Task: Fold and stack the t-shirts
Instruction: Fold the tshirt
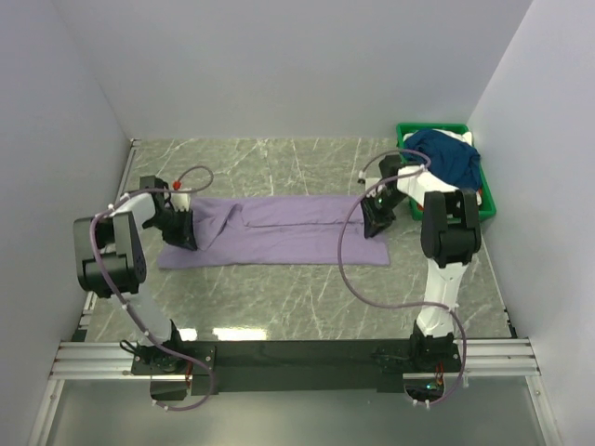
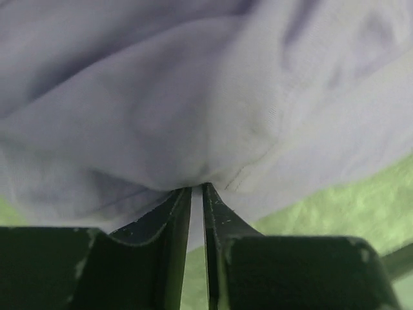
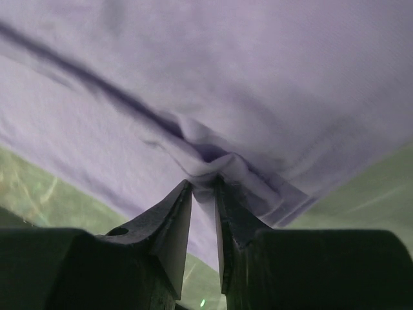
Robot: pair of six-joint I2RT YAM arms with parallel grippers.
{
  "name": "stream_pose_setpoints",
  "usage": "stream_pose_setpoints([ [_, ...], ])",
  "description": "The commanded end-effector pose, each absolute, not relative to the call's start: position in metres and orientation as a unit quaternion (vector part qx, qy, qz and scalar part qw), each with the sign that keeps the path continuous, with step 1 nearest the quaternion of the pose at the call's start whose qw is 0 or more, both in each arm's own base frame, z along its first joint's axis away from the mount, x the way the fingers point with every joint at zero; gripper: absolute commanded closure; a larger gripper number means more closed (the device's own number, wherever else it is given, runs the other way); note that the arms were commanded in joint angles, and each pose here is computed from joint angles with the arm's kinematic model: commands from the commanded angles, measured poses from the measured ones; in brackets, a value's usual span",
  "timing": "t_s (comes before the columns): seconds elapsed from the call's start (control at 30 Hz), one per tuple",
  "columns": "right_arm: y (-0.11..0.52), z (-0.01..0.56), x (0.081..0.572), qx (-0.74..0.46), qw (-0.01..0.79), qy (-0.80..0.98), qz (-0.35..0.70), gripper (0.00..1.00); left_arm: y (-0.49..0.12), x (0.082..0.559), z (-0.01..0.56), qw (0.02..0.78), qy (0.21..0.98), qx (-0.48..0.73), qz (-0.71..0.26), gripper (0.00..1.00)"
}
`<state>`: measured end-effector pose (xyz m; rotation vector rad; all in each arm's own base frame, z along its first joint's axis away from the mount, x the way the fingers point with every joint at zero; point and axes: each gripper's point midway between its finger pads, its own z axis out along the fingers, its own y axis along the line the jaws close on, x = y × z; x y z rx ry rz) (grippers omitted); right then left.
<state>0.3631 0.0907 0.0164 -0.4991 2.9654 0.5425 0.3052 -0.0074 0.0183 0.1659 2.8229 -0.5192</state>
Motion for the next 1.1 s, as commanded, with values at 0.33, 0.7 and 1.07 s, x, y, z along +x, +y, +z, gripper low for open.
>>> stream_pose_setpoints([
  [0.33, 0.213, 0.095, 0.21, -0.336, -0.001, 0.889, 0.312, 0.72, -0.012, 0.575, 0.091, 0.332, 0.932, 0.13, -0.066, 0.71],
  [0.7, 0.195, 0.072, 0.32, -0.326, 0.087, 0.922, 0.189, 0.72, -0.056, 0.498, 0.162, 0.406, 0.896, 0.081, -0.162, 0.65],
  [1.07, 0.209, 0.006, 0.289, -0.341, 0.005, 0.92, 0.192, 0.78, -0.063, 0.456, 0.111, 0.351, 0.917, 0.009, -0.191, 0.75],
])
